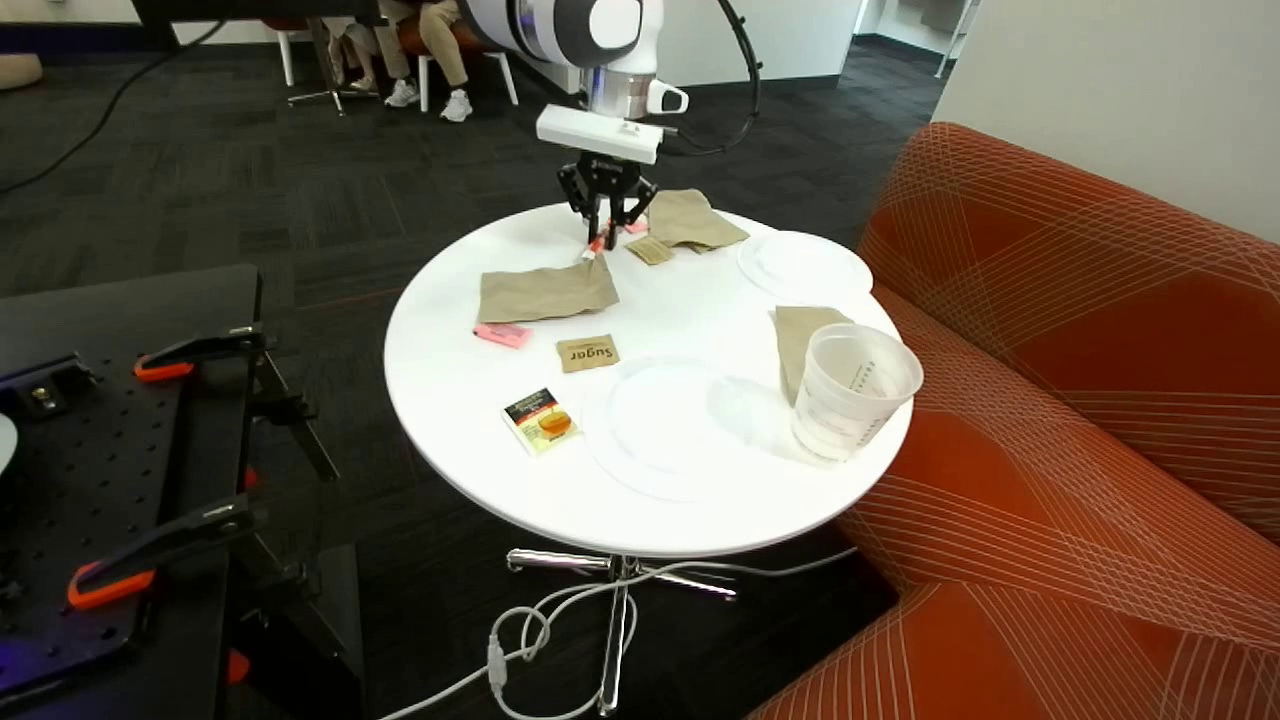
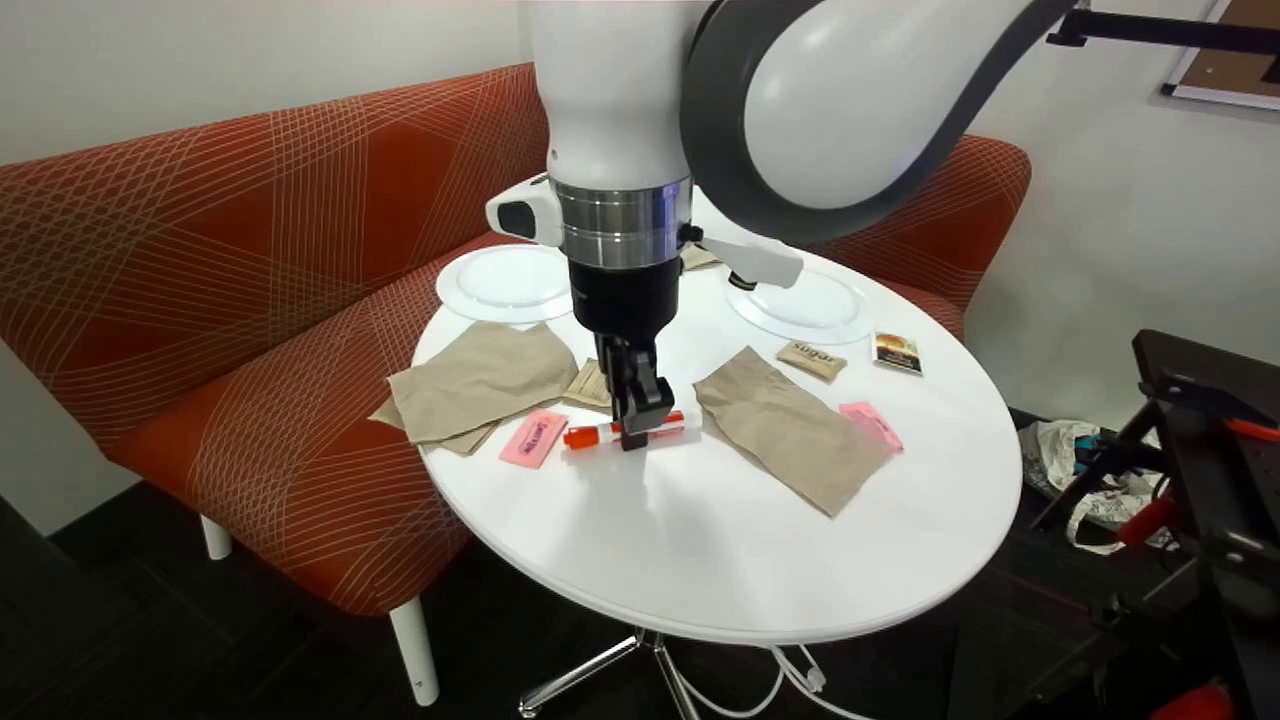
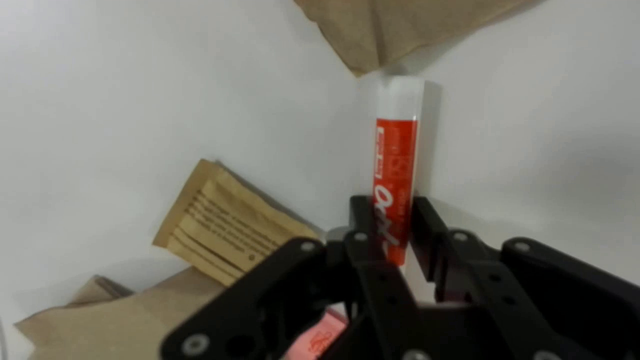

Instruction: Put the red marker inside the clear cup

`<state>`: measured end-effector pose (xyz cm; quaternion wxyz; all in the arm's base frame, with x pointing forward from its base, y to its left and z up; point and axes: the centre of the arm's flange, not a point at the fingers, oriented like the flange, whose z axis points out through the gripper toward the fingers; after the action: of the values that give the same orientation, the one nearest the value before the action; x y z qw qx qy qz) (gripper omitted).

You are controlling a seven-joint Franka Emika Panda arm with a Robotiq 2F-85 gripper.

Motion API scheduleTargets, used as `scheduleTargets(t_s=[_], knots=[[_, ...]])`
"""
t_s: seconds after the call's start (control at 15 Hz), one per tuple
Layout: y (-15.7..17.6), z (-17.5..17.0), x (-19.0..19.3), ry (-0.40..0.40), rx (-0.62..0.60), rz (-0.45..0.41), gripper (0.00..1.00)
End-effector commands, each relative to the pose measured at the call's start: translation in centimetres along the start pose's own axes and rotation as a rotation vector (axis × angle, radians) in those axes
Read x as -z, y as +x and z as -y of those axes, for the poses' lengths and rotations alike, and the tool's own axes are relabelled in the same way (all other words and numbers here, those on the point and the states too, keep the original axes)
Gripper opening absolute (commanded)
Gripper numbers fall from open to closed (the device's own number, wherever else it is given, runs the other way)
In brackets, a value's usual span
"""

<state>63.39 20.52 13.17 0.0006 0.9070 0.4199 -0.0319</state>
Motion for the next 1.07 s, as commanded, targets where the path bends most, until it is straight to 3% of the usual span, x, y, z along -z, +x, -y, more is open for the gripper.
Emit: scheduleTargets(t_s=[0.0, 0.07, 0.47, 1.0], knots=[[0.3, 0.8, 0.7, -0.005, -0.028, -0.012, 0.00], [0.1, 1.2, 1.2, -0.009, -0.047, -0.004, 0.05], [-1.9, 2.5, 9.4, -0.035, -0.133, -0.035, 0.05], [-6.4, -1.0, 23.7, -0.096, -0.324, -0.079, 0.05]])
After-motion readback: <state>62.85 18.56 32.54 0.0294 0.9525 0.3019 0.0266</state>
